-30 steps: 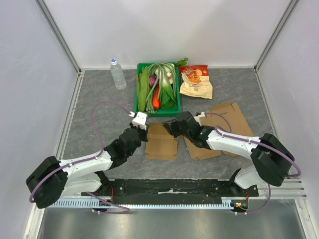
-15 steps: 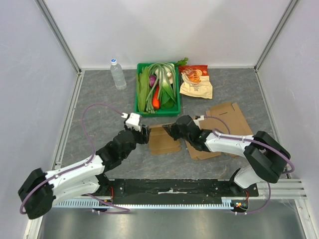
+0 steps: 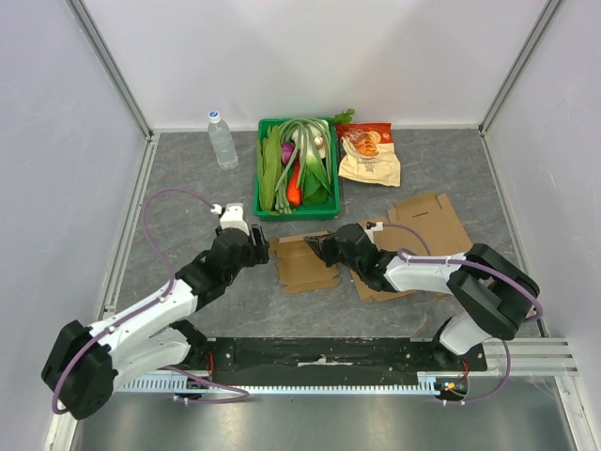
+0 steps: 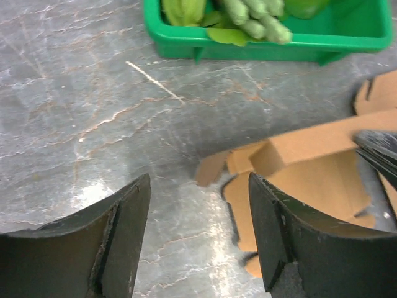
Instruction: Fold the paper box
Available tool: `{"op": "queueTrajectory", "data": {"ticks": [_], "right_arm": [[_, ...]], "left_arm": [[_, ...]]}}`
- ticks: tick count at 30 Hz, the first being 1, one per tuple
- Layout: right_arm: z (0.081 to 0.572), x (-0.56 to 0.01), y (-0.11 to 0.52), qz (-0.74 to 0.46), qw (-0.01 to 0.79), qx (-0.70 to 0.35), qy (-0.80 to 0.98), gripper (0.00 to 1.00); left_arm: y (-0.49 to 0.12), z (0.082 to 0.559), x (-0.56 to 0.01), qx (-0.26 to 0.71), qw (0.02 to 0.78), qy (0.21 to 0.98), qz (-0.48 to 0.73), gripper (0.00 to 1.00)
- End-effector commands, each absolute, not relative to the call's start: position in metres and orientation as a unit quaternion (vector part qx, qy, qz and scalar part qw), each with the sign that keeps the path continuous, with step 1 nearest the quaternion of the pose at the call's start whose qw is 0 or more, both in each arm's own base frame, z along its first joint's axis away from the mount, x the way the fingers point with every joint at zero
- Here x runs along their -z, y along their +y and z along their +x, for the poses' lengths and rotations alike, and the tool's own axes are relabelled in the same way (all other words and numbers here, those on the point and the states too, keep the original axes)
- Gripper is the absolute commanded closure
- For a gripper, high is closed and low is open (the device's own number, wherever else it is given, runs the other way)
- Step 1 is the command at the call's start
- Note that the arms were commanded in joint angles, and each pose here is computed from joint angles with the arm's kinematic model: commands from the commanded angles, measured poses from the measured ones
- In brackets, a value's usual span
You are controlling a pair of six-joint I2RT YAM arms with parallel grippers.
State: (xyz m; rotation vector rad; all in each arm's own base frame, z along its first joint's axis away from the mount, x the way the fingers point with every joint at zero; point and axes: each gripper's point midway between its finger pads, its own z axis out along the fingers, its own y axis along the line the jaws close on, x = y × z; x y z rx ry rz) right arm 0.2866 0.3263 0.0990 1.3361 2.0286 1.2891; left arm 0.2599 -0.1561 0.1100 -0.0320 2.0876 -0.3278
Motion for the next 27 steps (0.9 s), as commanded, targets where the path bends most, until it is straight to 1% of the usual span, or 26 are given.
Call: {"op": "queueTrajectory", "data": {"ticks": [1, 5, 6, 7, 8, 11, 13, 17, 19, 27], "right_arm": [[0.282, -0.084, 0.323, 0.491, 0.182, -0.445, 0.726, 1.00], [0.284, -0.085, 0.323, 0.490, 0.184, -0.443, 0.728, 1.00], [0.284, -0.084, 0.324, 0.488, 0.184, -0.443, 0.729, 1.00], [0.283, -0.084, 0.325, 0.486, 0.184, -0.443, 0.731, 1.00], [0.284, -0.083, 0.325, 0.486, 0.183, -0.442, 0.731, 1.00], [0.284, -0.080, 0.326, 0.477, 0.187, -0.440, 0.738, 1.00], [0.282, -0.075, 0.326, 0.472, 0.188, -0.435, 0.743, 1.00], [0.281, -0.070, 0.325, 0.469, 0.187, -0.431, 0.748, 1.00], [0.281, -0.070, 0.325, 0.470, 0.189, -0.431, 0.747, 1.00], [0.277, -0.067, 0.321, 0.461, 0.194, -0.425, 0.754, 1.00]], "left_arm": [[-0.150, 0.282, -0.123, 0.163, 0.488, 0.855, -0.064, 0.32], [-0.117, 0.304, -0.115, 0.152, 0.483, 0.853, -0.128, 0.48], [-0.117, 0.306, -0.111, 0.148, 0.477, 0.858, -0.123, 0.49], [-0.125, 0.307, -0.095, 0.149, 0.450, 0.874, -0.106, 0.50], [-0.132, 0.313, -0.099, 0.157, 0.446, 0.876, -0.092, 0.55], [-0.153, 0.310, -0.080, 0.185, 0.398, 0.896, -0.064, 0.64], [-0.165, 0.309, -0.080, 0.205, 0.397, 0.893, -0.052, 0.66], [-0.173, 0.300, -0.074, 0.212, 0.386, 0.897, -0.042, 0.67], [-0.182, 0.291, -0.077, 0.235, 0.375, 0.896, -0.029, 0.69], [-0.199, 0.274, -0.091, 0.276, 0.384, 0.881, -0.002, 0.70]]}}
